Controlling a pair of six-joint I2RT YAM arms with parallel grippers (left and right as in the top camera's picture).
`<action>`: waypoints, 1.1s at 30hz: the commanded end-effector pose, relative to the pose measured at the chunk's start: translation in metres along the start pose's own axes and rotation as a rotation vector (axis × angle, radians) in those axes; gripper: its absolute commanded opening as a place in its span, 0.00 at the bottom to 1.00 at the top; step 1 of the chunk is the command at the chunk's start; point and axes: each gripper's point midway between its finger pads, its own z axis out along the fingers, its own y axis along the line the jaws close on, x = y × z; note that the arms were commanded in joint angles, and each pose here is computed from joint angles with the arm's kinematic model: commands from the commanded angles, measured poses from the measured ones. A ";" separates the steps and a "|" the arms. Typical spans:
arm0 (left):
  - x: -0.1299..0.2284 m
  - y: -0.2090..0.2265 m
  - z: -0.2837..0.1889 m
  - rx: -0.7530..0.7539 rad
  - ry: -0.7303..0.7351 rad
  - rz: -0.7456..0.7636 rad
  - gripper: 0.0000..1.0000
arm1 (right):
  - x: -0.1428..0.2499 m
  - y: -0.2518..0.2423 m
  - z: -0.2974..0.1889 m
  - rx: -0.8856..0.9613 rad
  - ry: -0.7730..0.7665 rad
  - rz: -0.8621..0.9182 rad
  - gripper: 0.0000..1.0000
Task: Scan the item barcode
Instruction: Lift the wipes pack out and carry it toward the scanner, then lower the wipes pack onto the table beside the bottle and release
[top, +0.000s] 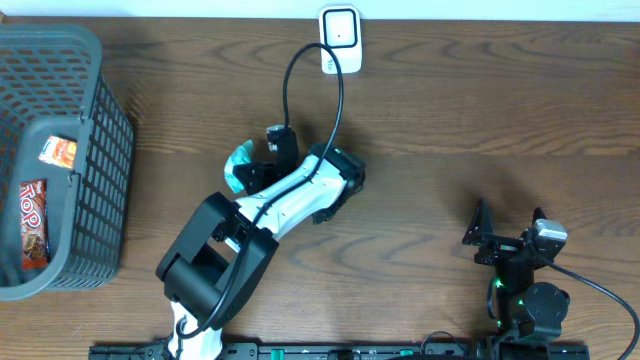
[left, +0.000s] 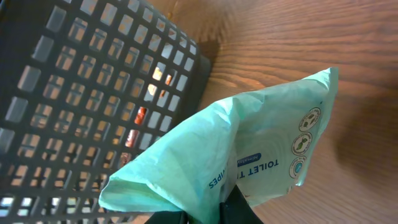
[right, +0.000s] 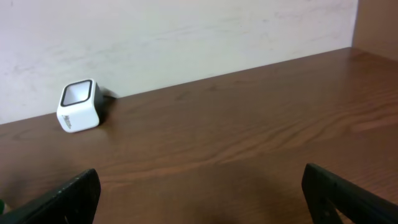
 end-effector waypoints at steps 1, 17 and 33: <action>0.007 -0.001 0.000 0.010 0.036 -0.063 0.07 | 0.002 -0.001 0.000 0.006 0.004 0.007 0.99; 0.053 -0.011 0.018 -0.002 0.070 0.001 0.07 | 0.002 -0.001 0.000 0.006 0.004 0.007 0.99; 0.075 -0.070 -0.034 0.226 -0.033 0.179 0.08 | 0.002 -0.001 0.000 0.006 0.004 0.007 0.99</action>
